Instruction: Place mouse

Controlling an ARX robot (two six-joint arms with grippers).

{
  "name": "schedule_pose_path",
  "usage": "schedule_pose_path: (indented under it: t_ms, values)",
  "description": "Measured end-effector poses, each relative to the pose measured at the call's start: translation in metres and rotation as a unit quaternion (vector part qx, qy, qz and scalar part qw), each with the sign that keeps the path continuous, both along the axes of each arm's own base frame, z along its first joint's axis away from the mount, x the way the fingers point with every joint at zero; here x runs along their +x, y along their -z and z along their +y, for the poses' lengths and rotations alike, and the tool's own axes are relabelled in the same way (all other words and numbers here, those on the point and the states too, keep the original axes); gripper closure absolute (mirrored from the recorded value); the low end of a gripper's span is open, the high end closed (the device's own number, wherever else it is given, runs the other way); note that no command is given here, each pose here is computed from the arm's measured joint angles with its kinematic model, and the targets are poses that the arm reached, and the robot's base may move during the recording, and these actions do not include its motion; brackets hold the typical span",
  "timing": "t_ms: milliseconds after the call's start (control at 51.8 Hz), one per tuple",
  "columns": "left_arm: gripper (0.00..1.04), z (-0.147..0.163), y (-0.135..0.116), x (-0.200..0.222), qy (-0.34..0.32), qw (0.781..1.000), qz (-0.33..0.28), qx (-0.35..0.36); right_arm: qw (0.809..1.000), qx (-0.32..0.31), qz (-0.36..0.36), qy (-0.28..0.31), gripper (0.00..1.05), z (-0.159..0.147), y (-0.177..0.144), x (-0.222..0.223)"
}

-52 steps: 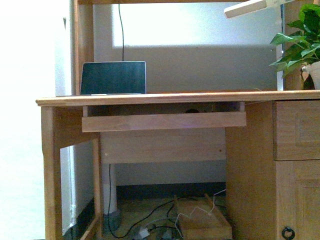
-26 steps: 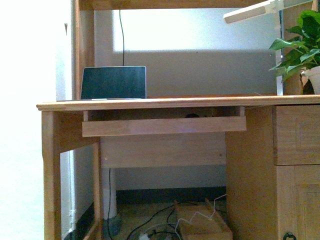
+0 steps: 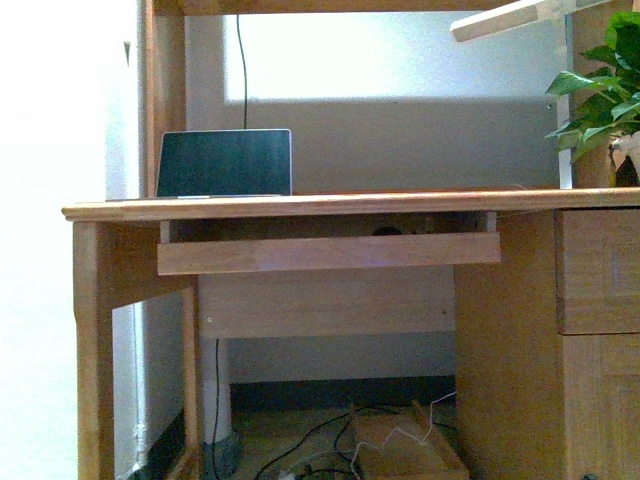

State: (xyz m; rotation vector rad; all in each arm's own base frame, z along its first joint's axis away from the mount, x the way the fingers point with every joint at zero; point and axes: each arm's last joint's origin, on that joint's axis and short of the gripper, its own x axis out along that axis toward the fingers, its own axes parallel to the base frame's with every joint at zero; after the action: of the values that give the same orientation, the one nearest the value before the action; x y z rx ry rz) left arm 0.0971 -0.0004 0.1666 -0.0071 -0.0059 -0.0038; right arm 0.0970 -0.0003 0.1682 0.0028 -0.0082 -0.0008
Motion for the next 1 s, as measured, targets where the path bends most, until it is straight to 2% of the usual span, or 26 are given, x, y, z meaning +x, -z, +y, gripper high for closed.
schedule_pose_path:
  t_ms: [1003]
  values:
    - [0.08, 0.0000, 0.0000, 0.0000, 0.000, 1.000, 0.000, 0.000, 1.000, 0.000, 0.000, 0.000, 0.07, 0.0000, 0.0000, 0.0000]
